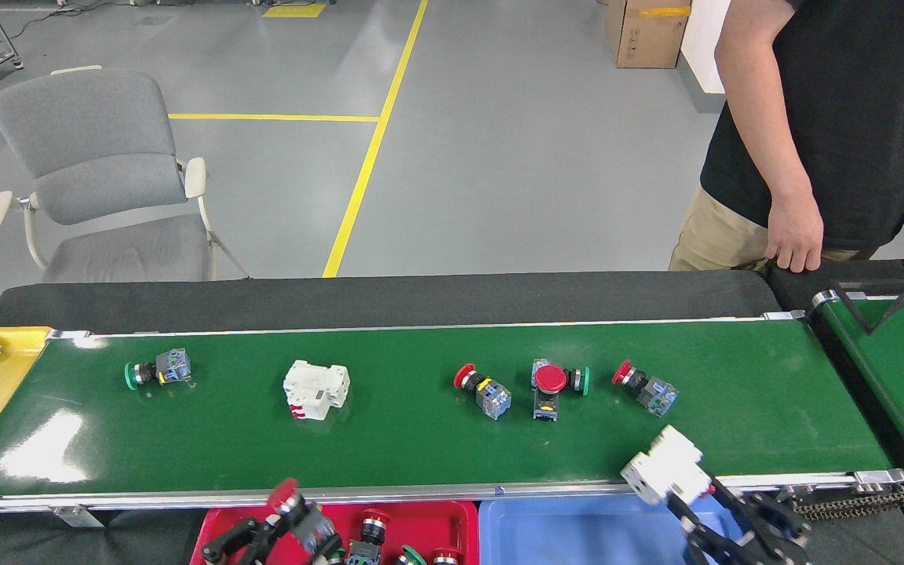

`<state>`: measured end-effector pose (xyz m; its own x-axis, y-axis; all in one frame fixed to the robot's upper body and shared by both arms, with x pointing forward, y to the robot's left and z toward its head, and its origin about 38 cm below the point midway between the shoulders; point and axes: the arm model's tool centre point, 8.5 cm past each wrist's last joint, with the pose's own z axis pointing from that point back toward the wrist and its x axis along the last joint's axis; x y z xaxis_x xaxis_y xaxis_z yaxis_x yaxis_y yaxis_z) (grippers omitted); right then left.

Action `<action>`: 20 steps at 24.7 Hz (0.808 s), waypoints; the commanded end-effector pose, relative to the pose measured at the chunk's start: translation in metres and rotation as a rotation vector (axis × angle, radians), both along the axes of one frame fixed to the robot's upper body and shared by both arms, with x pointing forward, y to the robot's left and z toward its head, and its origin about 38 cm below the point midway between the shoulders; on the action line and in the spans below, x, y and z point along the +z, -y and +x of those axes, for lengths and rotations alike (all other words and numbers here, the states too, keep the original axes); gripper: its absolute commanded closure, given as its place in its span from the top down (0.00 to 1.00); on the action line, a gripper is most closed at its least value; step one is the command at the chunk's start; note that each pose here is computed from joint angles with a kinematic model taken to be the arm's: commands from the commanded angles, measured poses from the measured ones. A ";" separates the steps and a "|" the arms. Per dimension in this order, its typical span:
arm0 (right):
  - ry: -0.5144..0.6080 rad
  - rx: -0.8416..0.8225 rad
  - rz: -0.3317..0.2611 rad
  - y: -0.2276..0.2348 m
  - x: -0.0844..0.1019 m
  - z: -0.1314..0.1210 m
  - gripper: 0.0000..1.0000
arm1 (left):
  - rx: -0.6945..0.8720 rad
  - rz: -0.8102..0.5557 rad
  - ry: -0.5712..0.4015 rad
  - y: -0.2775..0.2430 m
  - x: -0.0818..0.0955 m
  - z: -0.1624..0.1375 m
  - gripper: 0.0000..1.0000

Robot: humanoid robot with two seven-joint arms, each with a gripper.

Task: Pick switch part from conveyor to tray
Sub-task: 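Lower the white switch block into the blue tray and release, then grasp a white switch block with the left gripper, a red button with the right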

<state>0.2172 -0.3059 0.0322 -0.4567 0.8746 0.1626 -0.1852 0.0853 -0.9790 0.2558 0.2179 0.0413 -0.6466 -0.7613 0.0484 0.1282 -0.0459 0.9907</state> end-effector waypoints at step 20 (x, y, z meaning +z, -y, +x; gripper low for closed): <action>0.086 -0.419 0.017 -0.030 0.018 0.064 0.98 | 0.582 0.116 0.050 -0.134 0.011 0.093 1.00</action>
